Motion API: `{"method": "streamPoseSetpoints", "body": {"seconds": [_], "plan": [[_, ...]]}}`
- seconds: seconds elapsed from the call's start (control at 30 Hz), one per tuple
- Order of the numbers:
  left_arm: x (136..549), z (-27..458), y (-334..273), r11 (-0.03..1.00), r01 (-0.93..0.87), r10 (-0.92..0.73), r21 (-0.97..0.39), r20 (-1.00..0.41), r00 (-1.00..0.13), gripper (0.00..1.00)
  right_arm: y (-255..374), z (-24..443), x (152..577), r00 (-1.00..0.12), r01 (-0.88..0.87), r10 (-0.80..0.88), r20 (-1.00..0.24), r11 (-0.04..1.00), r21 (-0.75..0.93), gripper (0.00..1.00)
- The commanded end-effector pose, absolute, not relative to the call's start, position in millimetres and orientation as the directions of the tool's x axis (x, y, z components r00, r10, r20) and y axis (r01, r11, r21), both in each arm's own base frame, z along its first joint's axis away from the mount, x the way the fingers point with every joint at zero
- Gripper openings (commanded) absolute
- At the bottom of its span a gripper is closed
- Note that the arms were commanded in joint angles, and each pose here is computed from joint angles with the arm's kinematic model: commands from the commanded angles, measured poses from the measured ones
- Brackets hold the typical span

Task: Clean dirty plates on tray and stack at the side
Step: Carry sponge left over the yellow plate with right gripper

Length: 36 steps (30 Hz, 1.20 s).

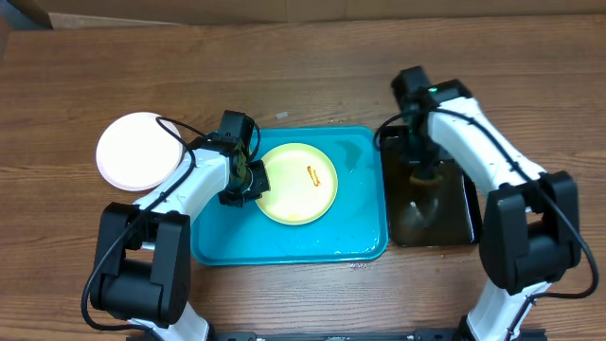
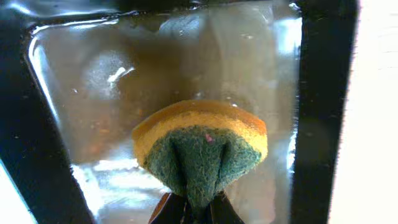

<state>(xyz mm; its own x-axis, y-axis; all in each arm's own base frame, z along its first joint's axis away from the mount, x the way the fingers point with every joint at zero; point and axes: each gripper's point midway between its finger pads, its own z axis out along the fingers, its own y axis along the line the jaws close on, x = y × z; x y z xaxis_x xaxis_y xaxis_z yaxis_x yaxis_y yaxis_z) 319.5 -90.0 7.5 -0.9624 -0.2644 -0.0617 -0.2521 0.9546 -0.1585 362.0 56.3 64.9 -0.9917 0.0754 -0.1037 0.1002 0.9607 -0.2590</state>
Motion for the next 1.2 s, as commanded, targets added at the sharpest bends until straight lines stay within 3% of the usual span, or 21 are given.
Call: {"method": "streamPoseSetpoints", "body": {"seconds": [0.0, 0.07, 0.13, 0.2, 0.23, 0.27, 0.33, 0.4, 0.47, 0.53, 0.6, 0.7, 0.8, 0.9, 1.0, 1.17], "plan": [[321, 5, -89, 0.963, -0.231, -0.242, -0.139, -0.068, -0.968, 0.09, 44, 94, 377, -0.941, 0.275, 0.187, -0.282, 0.909, -0.314, 0.04], [321, 5, -89, 0.963, -0.230, -0.241, -0.139, -0.069, -0.968, 0.09, 67, 87, 379, -0.965, 0.178, 0.129, -0.228, 0.961, -0.209, 0.04], [321, 5, -89, 0.963, -0.230, -0.241, -0.138, -0.069, -0.968, 0.09, 61, 88, 375, -0.979, 0.090, 0.038, -0.198, 0.961, -0.261, 0.04], [320, 5, -89, 0.964, -0.229, -0.240, -0.137, -0.068, -0.968, 0.09, 34, 95, 373, -0.950, 0.259, 0.173, -0.260, 0.901, -0.346, 0.04], [320, 5, -89, 0.964, -0.229, -0.240, -0.137, -0.067, -0.968, 0.09, 36, 93, 373, -0.940, 0.297, 0.219, -0.261, 0.903, -0.312, 0.04], [321, 5, -89, 0.964, -0.229, -0.240, -0.137, -0.068, -0.968, 0.09, 63, 84, 372, -0.970, 0.191, 0.159, -0.182, 0.966, -0.174, 0.04], [321, 5, -89, 0.964, -0.229, -0.240, -0.138, -0.068, -0.968, 0.09, 64, 83, 369, -0.988, 0.079, 0.052, -0.146, 0.980, -0.183, 0.04], [321, 5, -89, 0.963, -0.230, -0.241, -0.138, -0.068, -0.968, 0.09, 44, 88, 369, -0.963, 0.231, 0.183, -0.198, 0.938, -0.259, 0.04], [321, 5, -89, 0.963, -0.230, -0.241, -0.139, -0.070, -0.968, 0.09, 62, 84, 370, -0.972, 0.192, 0.164, -0.167, 0.967, -0.166, 0.04], [321, 5, -89, 0.963, -0.229, -0.241, -0.140, -0.071, -0.968, 0.09, 59, 84, 368, -0.985, 0.114, 0.085, -0.148, 0.974, -0.197, 0.04], [321, 5, -89, 0.963, -0.229, -0.241, -0.139, -0.070, -0.968, 0.09, 41, 89, 367, -0.958, 0.256, 0.205, -0.202, 0.928, -0.271, 0.04], [321, 5, -89, 0.964, -0.229, -0.240, -0.138, -0.068, -0.968, 0.09, 50, 85, 365, -0.976, 0.180, 0.146, -0.159, 0.957, -0.229, 0.04], [321, 5, -89, 0.964, -0.229, -0.240, -0.138, -0.068, -0.968, 0.09, 36, 89, 364, -0.943, 0.312, 0.260, -0.209, 0.910, -0.273, 0.04], [321, 5, -89, 0.963, -0.229, -0.241, -0.139, -0.071, -0.968, 0.09, 54, 84, 366, -0.982, 0.147, 0.118, -0.146, 0.968, -0.203, 0.04], [321, 5, -89, 0.964, -0.229, -0.240, -0.138, -0.069, -0.968, 0.09, 43, 86, 366, -0.954, 0.275, 0.236, -0.183, 0.933, -0.231, 0.04], [321, 5, -89, 0.963, -0.230, -0.241, -0.138, -0.069, -0.968, 0.09, 55, 84, 366, -0.978, 0.175, 0.151, -0.142, 0.969, -0.176, 0.04]]}}
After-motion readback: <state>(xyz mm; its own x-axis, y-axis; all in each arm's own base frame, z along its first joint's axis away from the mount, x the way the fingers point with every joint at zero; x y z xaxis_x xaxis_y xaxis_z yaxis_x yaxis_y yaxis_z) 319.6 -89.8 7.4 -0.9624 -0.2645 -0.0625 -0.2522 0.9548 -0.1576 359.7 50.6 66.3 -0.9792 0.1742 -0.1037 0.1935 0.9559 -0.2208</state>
